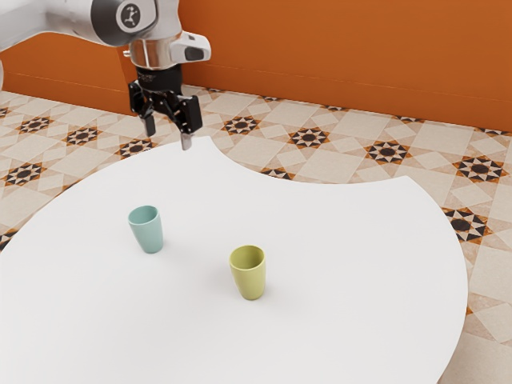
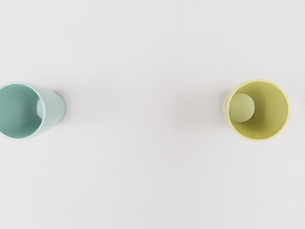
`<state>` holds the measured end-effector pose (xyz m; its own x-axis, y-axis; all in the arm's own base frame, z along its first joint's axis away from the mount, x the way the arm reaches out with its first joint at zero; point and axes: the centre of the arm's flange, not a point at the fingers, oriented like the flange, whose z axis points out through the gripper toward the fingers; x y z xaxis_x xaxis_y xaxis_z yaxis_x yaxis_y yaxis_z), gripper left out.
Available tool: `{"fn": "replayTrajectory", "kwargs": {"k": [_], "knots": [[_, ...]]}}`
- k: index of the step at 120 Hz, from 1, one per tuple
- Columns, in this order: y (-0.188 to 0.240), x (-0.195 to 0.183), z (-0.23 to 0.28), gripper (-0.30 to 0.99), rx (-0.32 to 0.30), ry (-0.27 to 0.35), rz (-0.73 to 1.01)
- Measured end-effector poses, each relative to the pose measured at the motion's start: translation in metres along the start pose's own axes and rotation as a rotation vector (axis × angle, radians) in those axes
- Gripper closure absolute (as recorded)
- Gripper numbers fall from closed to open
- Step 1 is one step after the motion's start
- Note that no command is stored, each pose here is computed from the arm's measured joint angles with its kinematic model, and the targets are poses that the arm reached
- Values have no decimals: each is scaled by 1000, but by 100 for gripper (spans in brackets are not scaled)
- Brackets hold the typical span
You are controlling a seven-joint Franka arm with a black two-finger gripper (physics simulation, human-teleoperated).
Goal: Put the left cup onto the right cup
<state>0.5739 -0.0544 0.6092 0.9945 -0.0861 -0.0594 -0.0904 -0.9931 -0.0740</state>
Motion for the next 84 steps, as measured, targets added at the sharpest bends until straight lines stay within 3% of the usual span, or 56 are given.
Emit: {"fn": "replayTrajectory", "kwargs": {"k": [84], "knots": [[-7,17,34,0,-16,6,-27]]}}
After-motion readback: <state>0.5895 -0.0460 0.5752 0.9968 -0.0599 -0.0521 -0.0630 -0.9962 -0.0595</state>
